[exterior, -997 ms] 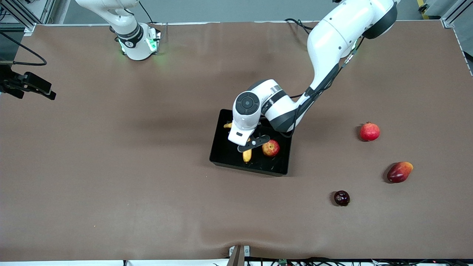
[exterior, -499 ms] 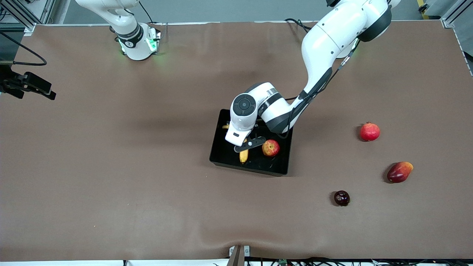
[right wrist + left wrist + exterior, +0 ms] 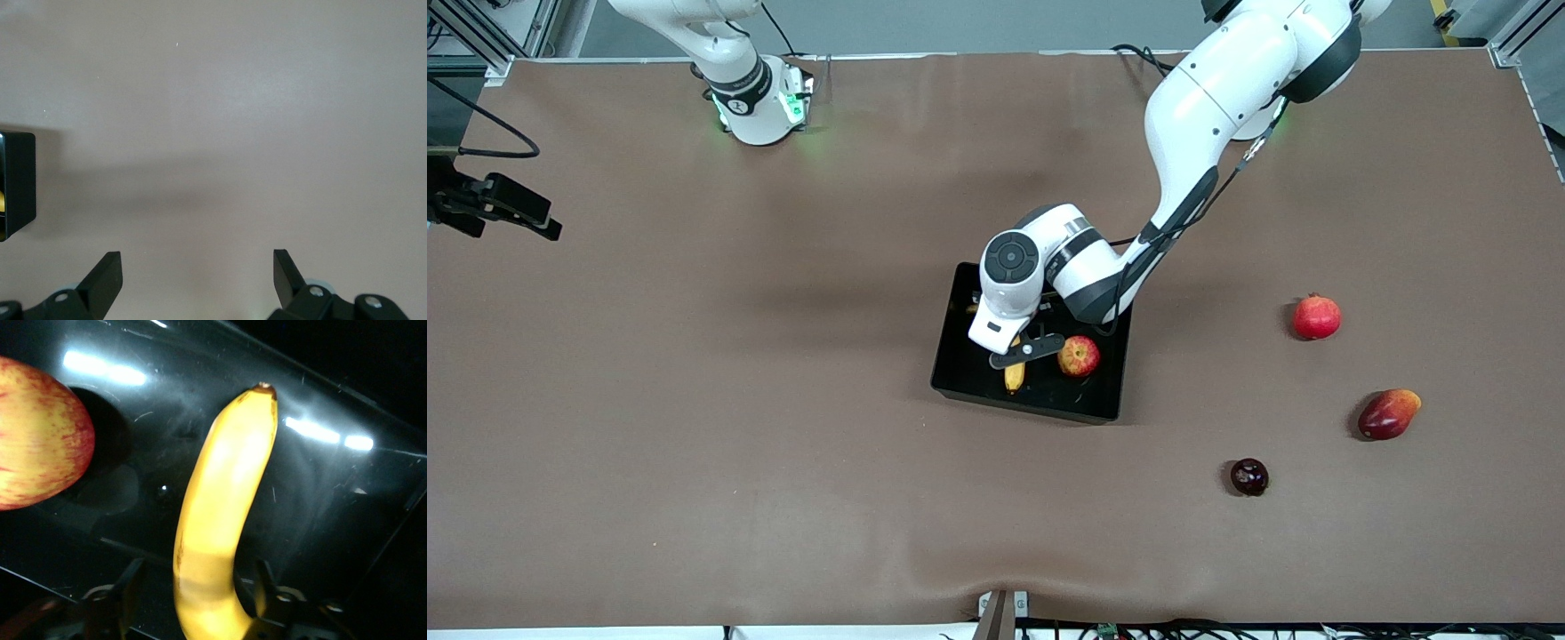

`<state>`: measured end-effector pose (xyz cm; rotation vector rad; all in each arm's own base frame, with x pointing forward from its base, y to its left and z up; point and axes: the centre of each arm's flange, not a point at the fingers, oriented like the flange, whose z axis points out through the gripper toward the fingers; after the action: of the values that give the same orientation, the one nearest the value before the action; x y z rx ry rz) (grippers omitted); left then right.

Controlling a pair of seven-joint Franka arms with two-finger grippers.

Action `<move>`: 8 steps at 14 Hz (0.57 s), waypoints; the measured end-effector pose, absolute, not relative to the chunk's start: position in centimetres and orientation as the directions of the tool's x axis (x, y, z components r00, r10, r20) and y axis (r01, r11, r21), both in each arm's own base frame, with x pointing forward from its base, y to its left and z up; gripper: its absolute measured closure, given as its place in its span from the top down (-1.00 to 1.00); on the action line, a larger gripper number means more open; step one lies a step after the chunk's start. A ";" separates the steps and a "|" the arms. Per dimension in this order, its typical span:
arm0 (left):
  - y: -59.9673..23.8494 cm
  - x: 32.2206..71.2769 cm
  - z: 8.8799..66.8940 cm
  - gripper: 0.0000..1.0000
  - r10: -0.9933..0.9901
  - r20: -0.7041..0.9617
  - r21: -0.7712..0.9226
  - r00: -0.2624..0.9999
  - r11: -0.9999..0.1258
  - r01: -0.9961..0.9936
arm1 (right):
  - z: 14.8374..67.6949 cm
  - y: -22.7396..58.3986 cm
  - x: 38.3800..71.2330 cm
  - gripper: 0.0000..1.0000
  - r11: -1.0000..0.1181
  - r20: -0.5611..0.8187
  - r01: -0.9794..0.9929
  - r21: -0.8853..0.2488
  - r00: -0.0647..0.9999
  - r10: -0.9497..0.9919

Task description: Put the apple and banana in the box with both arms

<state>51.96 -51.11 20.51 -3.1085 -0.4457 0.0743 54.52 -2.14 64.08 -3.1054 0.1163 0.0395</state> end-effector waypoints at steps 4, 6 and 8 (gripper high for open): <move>-50.3 54.2 23.8 1.00 0.308 -0.008 0.032 0.951 -0.951 0.308 | 64.1 -2.1 54.5 1.00 -0.997 -0.027 -0.075 -0.033 0.997 -0.074; -48.4 56.2 27.4 1.00 0.339 0.021 0.035 0.940 -0.940 0.339 | 64.1 -2.1 54.5 1.00 -0.997 -0.027 -0.075 -0.033 0.997 -0.074; -45.0 58.2 32.4 1.00 0.349 0.049 0.004 0.936 -0.937 0.350 | 64.1 -2.1 54.5 1.00 -0.997 -0.027 -0.075 -0.033 0.997 -0.074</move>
<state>58.25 -45.00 32.44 -3.0861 -0.5573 -0.0761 54.52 -2.14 64.08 -3.1054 0.1163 0.0394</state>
